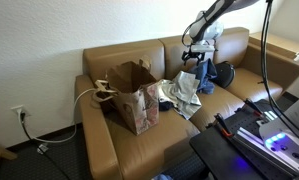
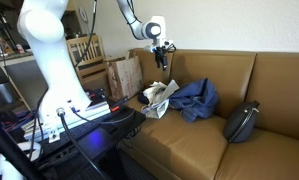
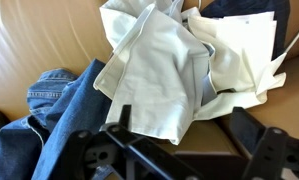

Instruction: Put the striped cloth in the bag

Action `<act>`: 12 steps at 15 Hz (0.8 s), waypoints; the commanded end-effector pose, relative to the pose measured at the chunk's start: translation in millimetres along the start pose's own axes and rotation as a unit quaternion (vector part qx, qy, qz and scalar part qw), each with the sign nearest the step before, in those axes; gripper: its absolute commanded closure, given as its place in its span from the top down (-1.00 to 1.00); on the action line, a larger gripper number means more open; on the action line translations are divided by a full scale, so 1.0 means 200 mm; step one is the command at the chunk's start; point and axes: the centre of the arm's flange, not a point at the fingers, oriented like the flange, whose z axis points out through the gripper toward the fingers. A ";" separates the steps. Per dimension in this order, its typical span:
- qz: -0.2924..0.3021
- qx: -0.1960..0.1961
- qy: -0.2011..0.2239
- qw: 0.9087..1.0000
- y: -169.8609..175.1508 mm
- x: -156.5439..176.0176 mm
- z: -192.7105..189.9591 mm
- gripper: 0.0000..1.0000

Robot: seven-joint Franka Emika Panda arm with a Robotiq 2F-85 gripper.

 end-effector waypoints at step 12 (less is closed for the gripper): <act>0.113 -0.005 0.035 0.993 -0.03 0.36 0.71 1.00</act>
